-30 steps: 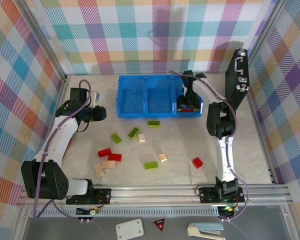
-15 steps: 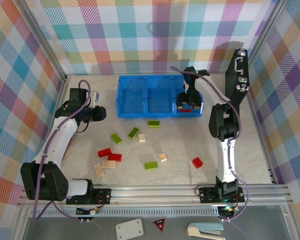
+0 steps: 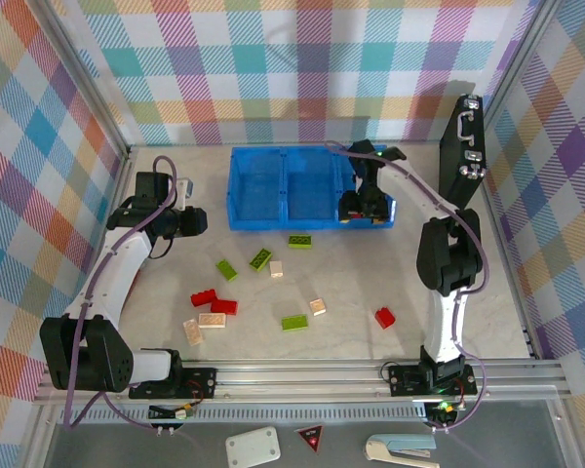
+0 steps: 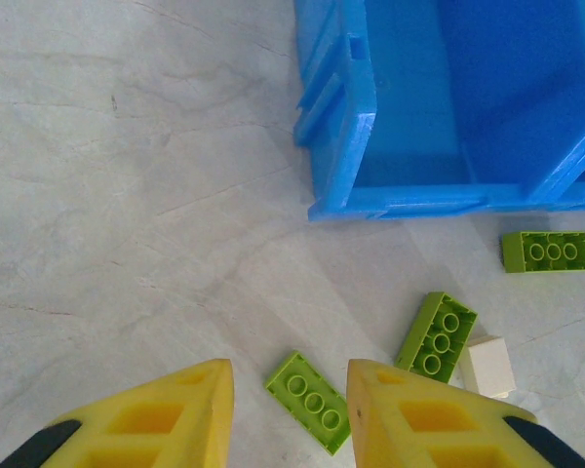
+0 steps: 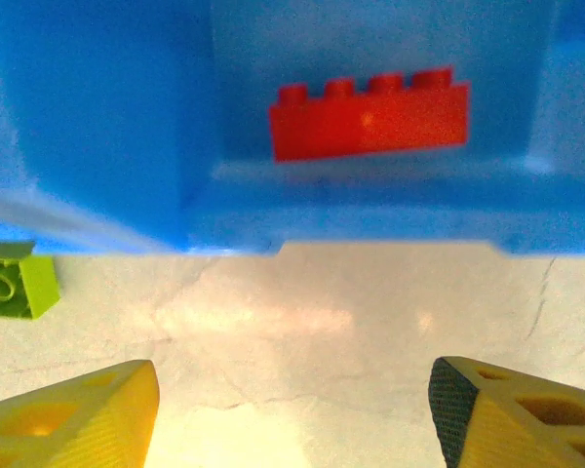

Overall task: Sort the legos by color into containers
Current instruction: Pick up the lego from the center of the table.

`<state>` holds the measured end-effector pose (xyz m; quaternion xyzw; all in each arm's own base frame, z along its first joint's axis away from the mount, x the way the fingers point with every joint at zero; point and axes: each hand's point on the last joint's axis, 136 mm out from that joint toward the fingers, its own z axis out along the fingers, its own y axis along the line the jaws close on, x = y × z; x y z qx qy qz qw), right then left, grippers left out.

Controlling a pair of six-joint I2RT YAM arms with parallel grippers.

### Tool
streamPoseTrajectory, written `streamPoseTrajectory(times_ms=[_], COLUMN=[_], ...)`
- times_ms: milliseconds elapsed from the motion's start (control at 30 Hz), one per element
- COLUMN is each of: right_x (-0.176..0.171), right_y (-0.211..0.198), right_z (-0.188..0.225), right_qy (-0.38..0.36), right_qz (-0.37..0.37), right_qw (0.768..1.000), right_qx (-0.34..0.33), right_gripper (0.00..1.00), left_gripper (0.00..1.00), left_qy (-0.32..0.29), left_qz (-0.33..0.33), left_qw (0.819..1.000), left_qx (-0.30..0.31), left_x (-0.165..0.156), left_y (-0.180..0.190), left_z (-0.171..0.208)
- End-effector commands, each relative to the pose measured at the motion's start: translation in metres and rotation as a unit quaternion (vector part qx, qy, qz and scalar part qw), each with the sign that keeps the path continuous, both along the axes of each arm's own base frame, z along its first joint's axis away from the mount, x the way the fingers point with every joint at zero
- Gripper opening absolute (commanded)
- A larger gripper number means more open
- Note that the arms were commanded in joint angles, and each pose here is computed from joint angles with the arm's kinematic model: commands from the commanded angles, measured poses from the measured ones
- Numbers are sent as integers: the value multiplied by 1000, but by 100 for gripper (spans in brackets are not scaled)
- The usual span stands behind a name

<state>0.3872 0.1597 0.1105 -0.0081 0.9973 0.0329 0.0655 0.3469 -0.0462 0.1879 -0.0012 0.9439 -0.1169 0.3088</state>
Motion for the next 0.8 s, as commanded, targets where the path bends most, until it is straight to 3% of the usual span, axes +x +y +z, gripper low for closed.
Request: streamPoseTrajectory(times_ms=[0, 433, 767], right_x=[-9, -34, -27], right_y=[12, 83, 138], right_z=[9, -19, -30], right_qy=[-28, -73, -113], right_qz=[-26, -39, -21], right_qw=[999, 997, 993], right_qx=[-5, -8, 18], right_gripper=[74, 74, 76], left_gripper=[36, 36, 36], left_qy=[-14, -9, -7], left_qz=[-4, -1, -3], left_qw=[1000, 1000, 1000], left_qx=[-9, -6, -7], left_x=[0, 2, 1], left_y=[0, 1, 0], left_z=[6, 3, 3])
